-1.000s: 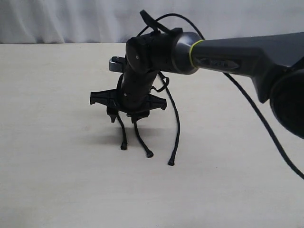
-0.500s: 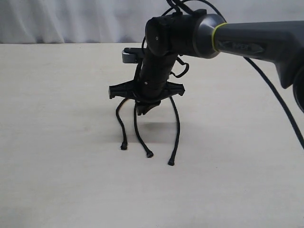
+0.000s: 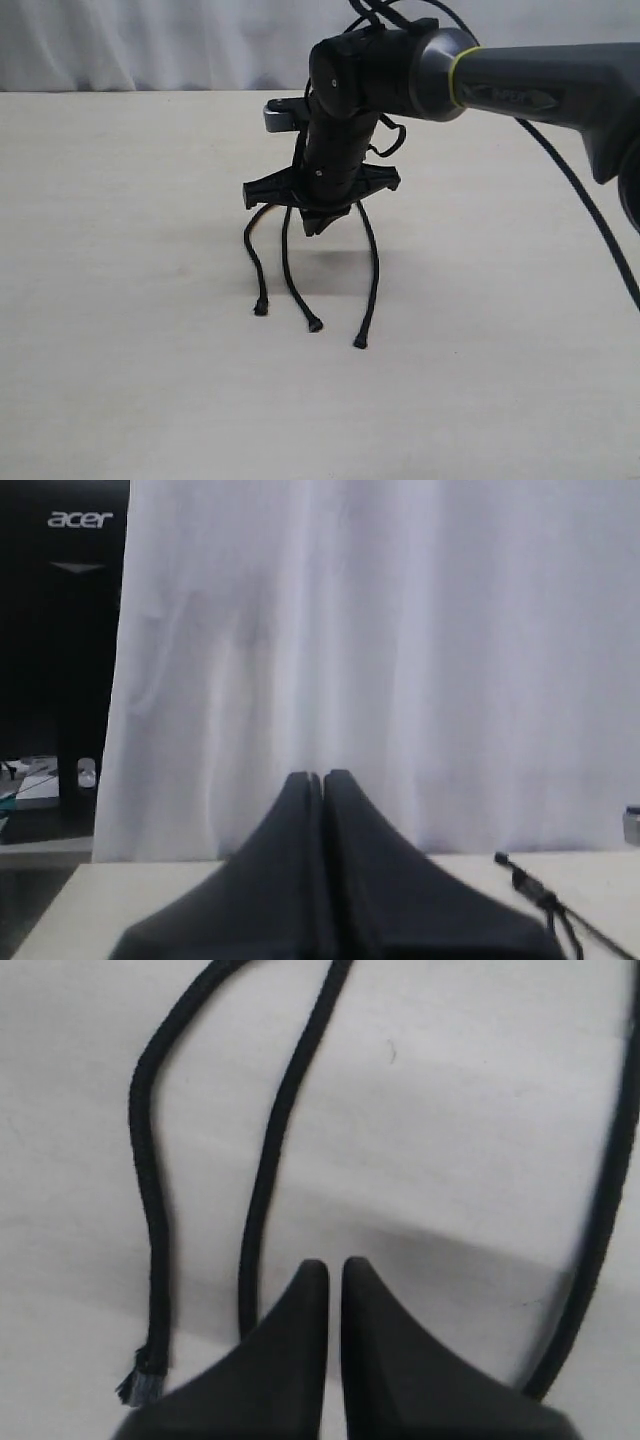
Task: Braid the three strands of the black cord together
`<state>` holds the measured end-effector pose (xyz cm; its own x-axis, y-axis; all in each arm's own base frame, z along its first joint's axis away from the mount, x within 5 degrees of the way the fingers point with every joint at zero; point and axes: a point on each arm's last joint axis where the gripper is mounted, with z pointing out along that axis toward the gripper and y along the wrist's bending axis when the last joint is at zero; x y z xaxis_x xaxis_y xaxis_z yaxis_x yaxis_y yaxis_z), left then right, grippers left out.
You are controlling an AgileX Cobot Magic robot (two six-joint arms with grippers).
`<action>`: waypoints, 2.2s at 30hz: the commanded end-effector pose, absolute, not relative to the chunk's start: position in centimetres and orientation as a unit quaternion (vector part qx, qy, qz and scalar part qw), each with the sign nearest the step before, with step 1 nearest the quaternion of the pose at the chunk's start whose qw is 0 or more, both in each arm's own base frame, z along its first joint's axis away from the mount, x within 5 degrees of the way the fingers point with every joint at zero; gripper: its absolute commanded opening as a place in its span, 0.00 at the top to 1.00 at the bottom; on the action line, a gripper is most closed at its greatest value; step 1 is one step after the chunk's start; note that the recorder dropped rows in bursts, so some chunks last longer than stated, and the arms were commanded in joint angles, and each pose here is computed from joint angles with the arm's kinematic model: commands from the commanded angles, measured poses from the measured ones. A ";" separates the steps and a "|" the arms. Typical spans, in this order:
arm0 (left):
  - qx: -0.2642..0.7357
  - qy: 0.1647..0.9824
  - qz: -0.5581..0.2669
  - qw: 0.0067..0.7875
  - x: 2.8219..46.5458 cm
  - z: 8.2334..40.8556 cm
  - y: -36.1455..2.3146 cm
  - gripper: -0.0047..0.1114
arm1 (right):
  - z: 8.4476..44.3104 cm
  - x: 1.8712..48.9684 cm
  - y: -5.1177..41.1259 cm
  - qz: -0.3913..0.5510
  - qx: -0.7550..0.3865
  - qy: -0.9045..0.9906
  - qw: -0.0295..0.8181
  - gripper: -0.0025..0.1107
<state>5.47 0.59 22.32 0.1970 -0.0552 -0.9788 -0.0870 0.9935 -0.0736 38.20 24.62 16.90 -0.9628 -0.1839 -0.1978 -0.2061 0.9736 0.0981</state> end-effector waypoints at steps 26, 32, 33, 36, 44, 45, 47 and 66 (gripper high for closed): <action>0.038 0.968 -0.123 0.217 28.3 21.5 -4.7 0.96 | 15.0 38.7 20.9 0.054 -0.076 0.994 0.058 0.94; 0.077 0.971 -0.125 0.190 30.5 17.5 -9.3 0.96 | 15.2 38.9 21.1 0.060 -0.103 0.990 0.072 0.94; 0.072 0.973 -0.126 0.181 30.9 16.7 -9.8 0.96 | 15.2 38.9 21.1 0.059 -0.112 0.989 0.072 0.94; 0.075 0.975 -0.127 0.167 31.7 15.4 -11.1 0.96 | 15.2 38.8 21.3 0.073 -0.133 0.986 0.070 0.94; 0.215 0.961 -0.115 0.129 30.6 14.2 -13.0 0.96 | 15.3 38.8 21.8 0.097 -0.142 0.982 0.075 0.94; 0.225 0.960 -0.115 0.125 30.4 14.2 -13.2 0.96 | 15.3 38.8 21.8 0.097 -0.142 0.982 0.075 0.94; 0.237 0.957 -0.115 0.119 30.3 14.1 -13.2 0.96 | 15.3 38.7 21.8 0.097 -0.142 0.982 0.073 0.94; 0.165 0.957 -0.093 0.220 26.7 13.2 -10.9 0.96 | 13.7 37.5 23.1 0.144 -0.156 0.977 0.008 0.70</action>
